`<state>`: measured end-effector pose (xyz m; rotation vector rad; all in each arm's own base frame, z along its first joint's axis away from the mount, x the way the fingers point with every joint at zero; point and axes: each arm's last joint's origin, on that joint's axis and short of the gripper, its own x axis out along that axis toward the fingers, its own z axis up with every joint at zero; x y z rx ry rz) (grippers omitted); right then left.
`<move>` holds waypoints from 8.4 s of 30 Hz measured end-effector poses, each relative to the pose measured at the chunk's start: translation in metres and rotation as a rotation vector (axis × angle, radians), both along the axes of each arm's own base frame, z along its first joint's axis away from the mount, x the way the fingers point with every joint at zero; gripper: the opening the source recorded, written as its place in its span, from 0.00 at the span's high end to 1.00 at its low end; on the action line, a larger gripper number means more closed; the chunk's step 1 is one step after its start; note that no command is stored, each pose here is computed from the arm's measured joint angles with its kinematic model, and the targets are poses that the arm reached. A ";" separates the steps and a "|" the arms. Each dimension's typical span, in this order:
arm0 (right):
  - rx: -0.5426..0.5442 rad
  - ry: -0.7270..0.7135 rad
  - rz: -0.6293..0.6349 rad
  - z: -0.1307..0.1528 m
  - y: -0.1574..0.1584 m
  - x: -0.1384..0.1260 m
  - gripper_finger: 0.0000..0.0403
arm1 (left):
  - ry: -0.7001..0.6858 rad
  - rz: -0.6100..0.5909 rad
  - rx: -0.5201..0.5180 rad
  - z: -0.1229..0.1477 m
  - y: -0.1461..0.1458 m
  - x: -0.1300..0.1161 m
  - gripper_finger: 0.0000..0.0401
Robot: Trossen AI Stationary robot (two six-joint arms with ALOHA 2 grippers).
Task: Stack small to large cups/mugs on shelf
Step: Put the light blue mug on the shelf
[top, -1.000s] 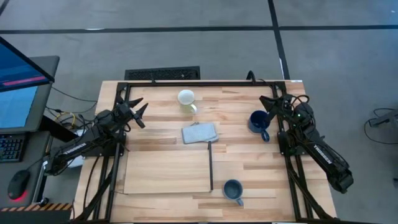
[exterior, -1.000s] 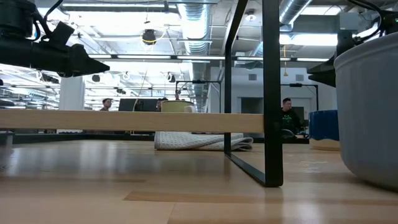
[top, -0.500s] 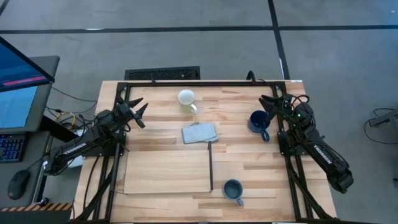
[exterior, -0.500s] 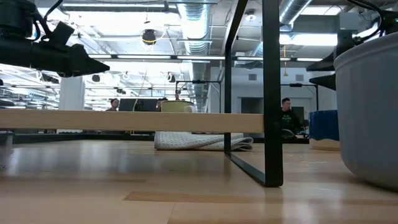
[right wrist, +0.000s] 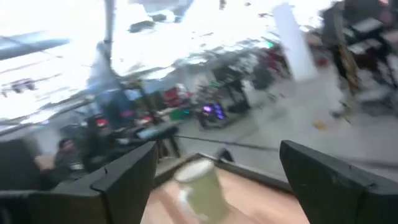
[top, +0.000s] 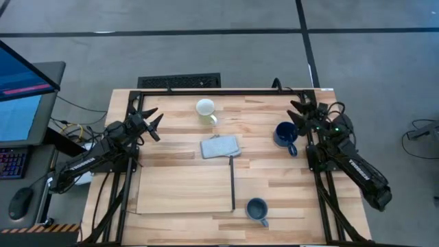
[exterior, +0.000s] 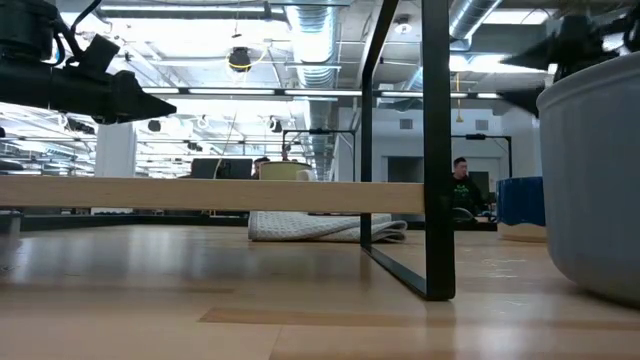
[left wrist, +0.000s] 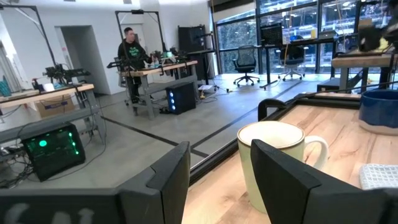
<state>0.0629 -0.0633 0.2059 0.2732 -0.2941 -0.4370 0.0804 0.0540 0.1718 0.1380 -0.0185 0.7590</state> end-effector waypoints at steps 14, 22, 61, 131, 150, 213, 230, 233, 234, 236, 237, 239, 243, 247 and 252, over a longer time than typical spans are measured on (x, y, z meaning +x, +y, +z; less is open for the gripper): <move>-0.095 0.275 0.171 0.087 0.026 0.009 0.10 | -0.008 -0.001 -0.009 0.000 0.000 0.000 0.59; 0.020 0.570 0.285 0.121 0.021 0.068 0.10 | -0.009 0.000 -0.009 0.000 0.000 0.000 0.59; 0.171 1.468 0.892 0.022 0.214 0.219 0.10 | 0.000 0.000 0.000 0.000 0.000 0.000 0.59; 0.181 1.477 0.871 -0.004 0.213 0.238 0.35 | -0.013 0.000 -0.014 0.000 0.000 0.000 0.59; 0.177 1.471 0.877 -0.004 0.214 0.238 0.57 | -0.013 0.000 -0.014 0.000 0.000 0.000 0.59; -0.056 1.342 0.416 0.186 0.098 0.267 0.97 | -0.033 -0.004 -0.036 0.000 0.000 0.000 0.59; -0.162 1.309 0.585 0.115 0.107 0.351 0.97 | -0.031 -0.005 -0.037 0.000 0.000 0.000 0.59; -0.142 1.301 0.600 0.108 0.111 0.357 0.97 | -0.026 -0.004 -0.040 -0.001 0.000 0.001 0.59; -0.125 1.310 0.607 0.106 0.112 0.356 0.97 | -0.026 -0.004 -0.040 -0.001 0.000 0.001 0.59; -0.101 1.296 0.603 0.103 0.114 0.360 0.97 | -0.020 -0.004 -0.043 -0.001 0.000 0.001 0.59; -0.089 1.293 0.606 0.102 0.115 0.361 0.97 | -0.019 -0.004 -0.044 -0.001 0.000 0.001 0.59; -0.065 1.307 0.622 0.100 0.118 0.359 0.97 | -0.019 -0.004 -0.044 -0.001 0.001 0.001 0.59; -0.054 1.295 0.654 0.096 0.124 0.362 0.97 | -0.015 -0.005 -0.046 -0.002 0.001 0.001 0.59; -0.030 1.287 0.659 0.092 0.130 0.365 0.97 | -0.014 -0.005 -0.046 -0.002 0.001 0.001 0.59; 0.007 1.303 0.663 0.082 0.131 0.371 0.97 | -0.014 -0.005 -0.046 -0.002 0.001 0.001 0.59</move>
